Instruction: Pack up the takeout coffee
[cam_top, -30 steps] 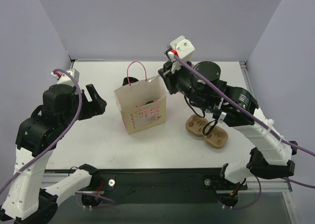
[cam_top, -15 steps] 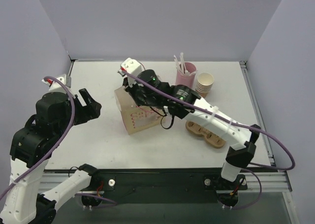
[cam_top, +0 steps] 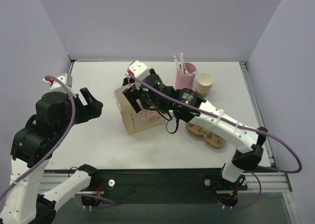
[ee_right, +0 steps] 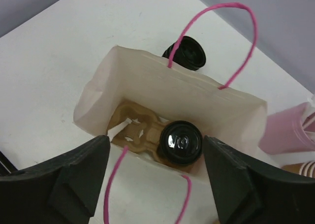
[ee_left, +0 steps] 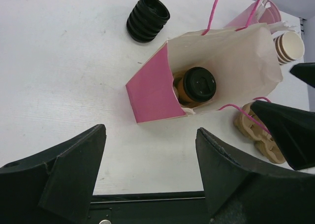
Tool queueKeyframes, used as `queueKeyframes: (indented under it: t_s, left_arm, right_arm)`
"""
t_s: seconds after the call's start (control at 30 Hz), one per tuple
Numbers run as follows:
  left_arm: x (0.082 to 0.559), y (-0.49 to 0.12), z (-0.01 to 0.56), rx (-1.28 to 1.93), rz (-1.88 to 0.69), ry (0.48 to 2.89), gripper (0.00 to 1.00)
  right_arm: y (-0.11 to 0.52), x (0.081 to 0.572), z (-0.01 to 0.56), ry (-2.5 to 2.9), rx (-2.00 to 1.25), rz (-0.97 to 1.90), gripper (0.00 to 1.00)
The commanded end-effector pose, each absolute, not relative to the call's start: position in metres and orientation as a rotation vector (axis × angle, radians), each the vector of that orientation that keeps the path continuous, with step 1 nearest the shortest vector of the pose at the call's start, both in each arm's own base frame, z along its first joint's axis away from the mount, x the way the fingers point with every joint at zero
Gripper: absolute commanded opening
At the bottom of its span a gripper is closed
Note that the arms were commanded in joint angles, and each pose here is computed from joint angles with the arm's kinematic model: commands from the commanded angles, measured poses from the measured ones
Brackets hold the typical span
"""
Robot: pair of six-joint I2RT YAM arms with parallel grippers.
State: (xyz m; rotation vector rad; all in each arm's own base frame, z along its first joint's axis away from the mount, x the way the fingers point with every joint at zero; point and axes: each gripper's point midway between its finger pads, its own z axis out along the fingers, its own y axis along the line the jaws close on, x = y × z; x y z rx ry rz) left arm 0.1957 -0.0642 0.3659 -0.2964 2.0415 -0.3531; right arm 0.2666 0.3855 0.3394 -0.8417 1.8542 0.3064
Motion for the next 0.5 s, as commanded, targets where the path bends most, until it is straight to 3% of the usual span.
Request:
queueKeyframes:
  t_s: [0.0,0.03,0.2,0.23,0.47]
  left_arm:
    - [0.208,-0.083,0.389,-0.222,-0.465,1.944,0.83]
    - [0.209,-0.087,0.388,-0.205,-0.481,1.94,0.84]
    - [0.205,-0.107,0.412,-0.063,-0.619,1.792,0.83]
    - [0.204,-0.11,0.414,-0.033,-0.632,1.774,0.84]
    - [0.195,-0.122,0.422,0.088,-0.695,1.682,0.85]
  right_arm:
    - [0.319,0.261,0.386,1.806,-0.648,0.224,0.86]
    - [0.3,0.26,0.396,1.794,-0.588,0.197,0.91]
    - [0.26,0.242,0.388,1.852,-0.456,0.217,0.94]
    - [0.25,0.236,0.395,1.839,-0.432,0.25,1.0]
    - [0.211,0.214,0.403,1.832,-0.228,0.395,1.0]
